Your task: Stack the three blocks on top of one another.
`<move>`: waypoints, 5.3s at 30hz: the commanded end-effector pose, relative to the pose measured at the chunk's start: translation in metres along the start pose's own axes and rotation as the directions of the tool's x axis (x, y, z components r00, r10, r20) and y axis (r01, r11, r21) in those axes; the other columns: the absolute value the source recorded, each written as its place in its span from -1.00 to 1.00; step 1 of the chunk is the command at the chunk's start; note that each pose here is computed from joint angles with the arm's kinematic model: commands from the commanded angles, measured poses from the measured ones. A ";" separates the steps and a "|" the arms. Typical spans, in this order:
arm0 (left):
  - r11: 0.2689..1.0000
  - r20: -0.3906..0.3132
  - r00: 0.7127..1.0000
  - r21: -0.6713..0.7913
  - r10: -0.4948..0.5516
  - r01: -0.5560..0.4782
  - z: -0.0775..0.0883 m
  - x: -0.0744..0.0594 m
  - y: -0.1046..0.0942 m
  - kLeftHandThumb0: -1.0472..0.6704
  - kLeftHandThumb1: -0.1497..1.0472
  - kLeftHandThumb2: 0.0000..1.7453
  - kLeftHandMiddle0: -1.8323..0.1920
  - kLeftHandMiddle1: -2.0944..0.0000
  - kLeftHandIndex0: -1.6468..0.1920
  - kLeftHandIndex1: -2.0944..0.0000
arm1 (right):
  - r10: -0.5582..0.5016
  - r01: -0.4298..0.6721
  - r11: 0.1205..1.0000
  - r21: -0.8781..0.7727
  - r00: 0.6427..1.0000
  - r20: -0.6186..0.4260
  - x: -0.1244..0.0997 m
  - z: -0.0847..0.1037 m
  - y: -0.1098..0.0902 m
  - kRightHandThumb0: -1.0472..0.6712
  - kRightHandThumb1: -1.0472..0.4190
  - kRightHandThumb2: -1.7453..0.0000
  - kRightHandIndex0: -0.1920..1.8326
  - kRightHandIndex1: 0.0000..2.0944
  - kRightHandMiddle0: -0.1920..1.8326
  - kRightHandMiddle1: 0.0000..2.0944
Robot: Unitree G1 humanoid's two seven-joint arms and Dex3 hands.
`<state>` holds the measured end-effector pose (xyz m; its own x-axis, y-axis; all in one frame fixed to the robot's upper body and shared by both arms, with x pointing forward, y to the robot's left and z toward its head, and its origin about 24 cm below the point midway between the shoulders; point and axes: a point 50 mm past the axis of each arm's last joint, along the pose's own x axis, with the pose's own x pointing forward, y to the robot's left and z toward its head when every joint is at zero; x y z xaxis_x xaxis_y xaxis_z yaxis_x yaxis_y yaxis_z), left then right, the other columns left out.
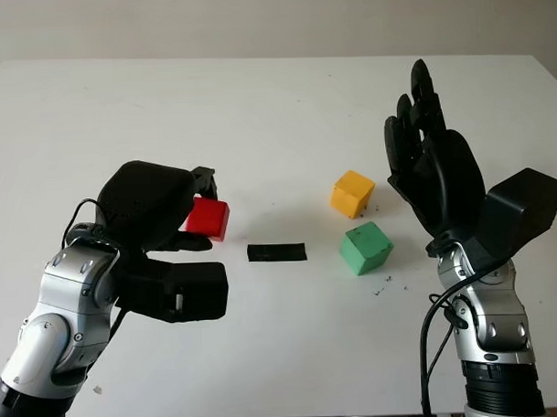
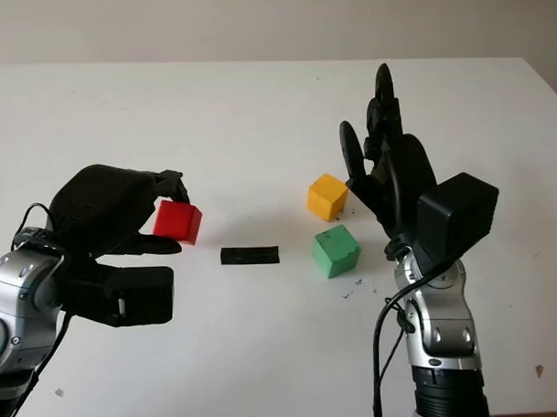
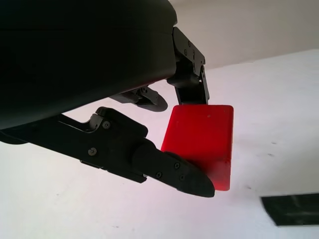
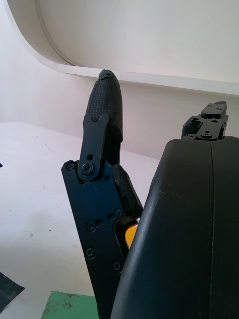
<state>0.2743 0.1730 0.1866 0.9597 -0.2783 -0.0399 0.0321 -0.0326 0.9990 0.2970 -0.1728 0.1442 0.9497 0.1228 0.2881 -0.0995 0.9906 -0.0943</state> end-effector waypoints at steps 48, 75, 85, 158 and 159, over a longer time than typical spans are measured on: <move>0.929 0.164 0.982 -0.339 -0.097 0.148 0.068 0.039 -0.043 -0.16 0.98 -0.94 0.27 0.96 0.26 -0.57 | 0.008 -0.008 1.000 -0.015 1.000 0.015 0.002 -0.002 0.009 -0.54 -1.00 0.38 -1.00 -1.00 -1.00 -1.00; 0.934 -0.052 0.997 -0.356 -0.052 0.030 0.053 0.033 -0.059 -0.10 1.00 -0.92 0.33 0.96 0.34 -0.58 | 0.011 -0.011 1.000 0.003 1.000 0.012 -0.001 -0.004 0.008 -0.54 -1.00 0.40 -1.00 -1.00 -1.00 -1.00; 0.940 -0.100 0.994 -0.340 -0.033 -0.003 0.046 0.029 -0.056 -0.09 1.00 -0.91 0.34 0.96 0.38 -0.60 | 0.015 -0.015 1.000 0.004 1.000 0.014 -0.001 -0.004 0.008 -0.54 -1.00 0.40 -1.00 -1.00 -1.00 -1.00; 0.530 -0.229 0.949 -0.789 0.215 -0.311 -0.013 -0.009 -0.019 -0.73 1.00 -0.16 1.00 1.00 1.00 1.00 | 0.142 -0.114 0.950 -0.290 0.987 0.079 0.037 0.038 -0.048 -0.62 -0.97 0.86 -1.00 -1.00 -0.97 -0.97; 0.486 -0.248 0.940 -0.807 0.234 -0.334 -0.017 -0.007 -0.020 -0.72 1.00 -0.17 1.00 1.00 1.00 1.00 | 0.152 -0.123 0.939 -0.321 0.986 0.069 0.041 0.042 -0.052 -0.63 -0.93 0.90 -1.00 -1.00 -0.94 -0.95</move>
<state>0.2687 0.1878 0.1645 0.9842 -0.0581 0.1671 -0.0462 0.8275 0.5596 0.3254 -0.2118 0.1871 0.9101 0.2681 0.3159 -0.1313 0.9098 -0.3938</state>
